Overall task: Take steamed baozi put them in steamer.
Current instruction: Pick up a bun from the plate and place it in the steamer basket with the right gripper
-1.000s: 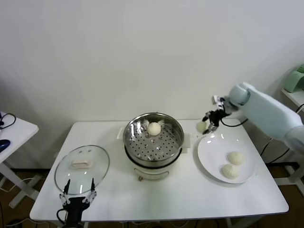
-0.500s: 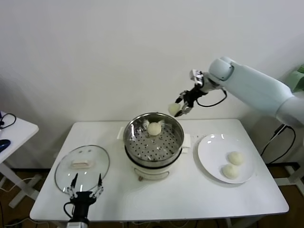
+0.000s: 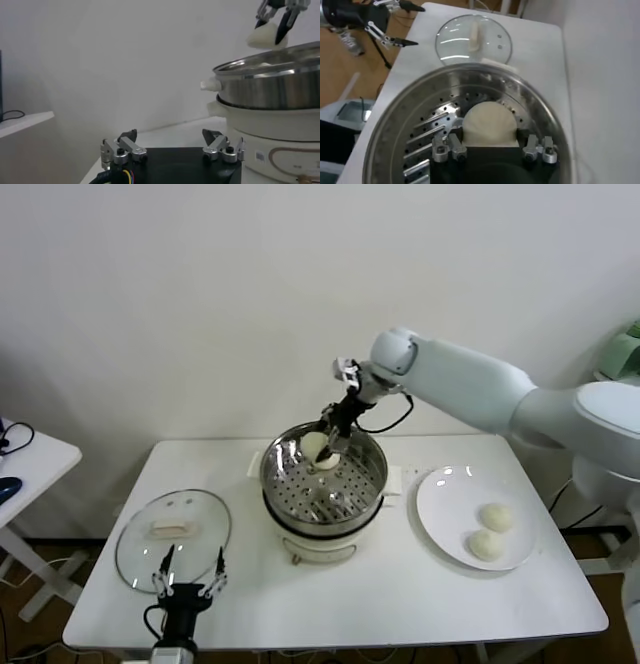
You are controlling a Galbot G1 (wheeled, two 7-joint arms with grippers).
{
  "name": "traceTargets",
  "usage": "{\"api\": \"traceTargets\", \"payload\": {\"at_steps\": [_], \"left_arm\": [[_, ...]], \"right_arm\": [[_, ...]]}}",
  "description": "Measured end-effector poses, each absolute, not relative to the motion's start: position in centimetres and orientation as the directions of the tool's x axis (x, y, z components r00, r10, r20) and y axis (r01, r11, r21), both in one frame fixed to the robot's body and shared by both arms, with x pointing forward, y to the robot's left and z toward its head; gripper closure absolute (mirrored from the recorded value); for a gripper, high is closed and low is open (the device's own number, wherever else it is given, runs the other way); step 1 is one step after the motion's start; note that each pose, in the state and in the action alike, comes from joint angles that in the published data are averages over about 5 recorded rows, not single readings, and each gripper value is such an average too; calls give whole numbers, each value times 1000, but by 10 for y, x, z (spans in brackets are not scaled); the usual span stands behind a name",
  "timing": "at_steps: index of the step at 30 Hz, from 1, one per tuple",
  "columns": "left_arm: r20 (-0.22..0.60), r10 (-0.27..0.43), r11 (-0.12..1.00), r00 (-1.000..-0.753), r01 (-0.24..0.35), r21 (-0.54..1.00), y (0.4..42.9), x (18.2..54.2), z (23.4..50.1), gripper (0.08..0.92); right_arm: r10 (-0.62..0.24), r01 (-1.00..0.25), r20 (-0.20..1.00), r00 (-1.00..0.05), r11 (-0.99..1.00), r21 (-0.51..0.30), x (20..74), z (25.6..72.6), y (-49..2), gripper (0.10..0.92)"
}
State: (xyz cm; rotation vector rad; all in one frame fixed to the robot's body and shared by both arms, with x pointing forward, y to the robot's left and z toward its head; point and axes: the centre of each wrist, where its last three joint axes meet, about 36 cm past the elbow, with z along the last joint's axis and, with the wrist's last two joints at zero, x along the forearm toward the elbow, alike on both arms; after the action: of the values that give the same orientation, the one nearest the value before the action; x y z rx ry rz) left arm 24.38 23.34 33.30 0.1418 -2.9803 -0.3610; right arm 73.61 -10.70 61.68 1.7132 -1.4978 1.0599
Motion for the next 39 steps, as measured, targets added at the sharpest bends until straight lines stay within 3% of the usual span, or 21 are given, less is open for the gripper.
{"api": "traceTargets", "payload": {"at_steps": [26,32,39], "left_arm": [[130,-113,972,-985,-83,219,233,240,342,177],[128,-115,972,-985,-85,219,233,241,343,177],[128,-120,971,-984,-90,221,235,241,343,177]], "right_arm": [[-410,-972,908,85,-235,-15,731,556,-60,330],[-410,-971,908,80,-239,-22,732,555,-59,219],[-413,-968,907,77,-249,-31,732,562,-62,200]]}}
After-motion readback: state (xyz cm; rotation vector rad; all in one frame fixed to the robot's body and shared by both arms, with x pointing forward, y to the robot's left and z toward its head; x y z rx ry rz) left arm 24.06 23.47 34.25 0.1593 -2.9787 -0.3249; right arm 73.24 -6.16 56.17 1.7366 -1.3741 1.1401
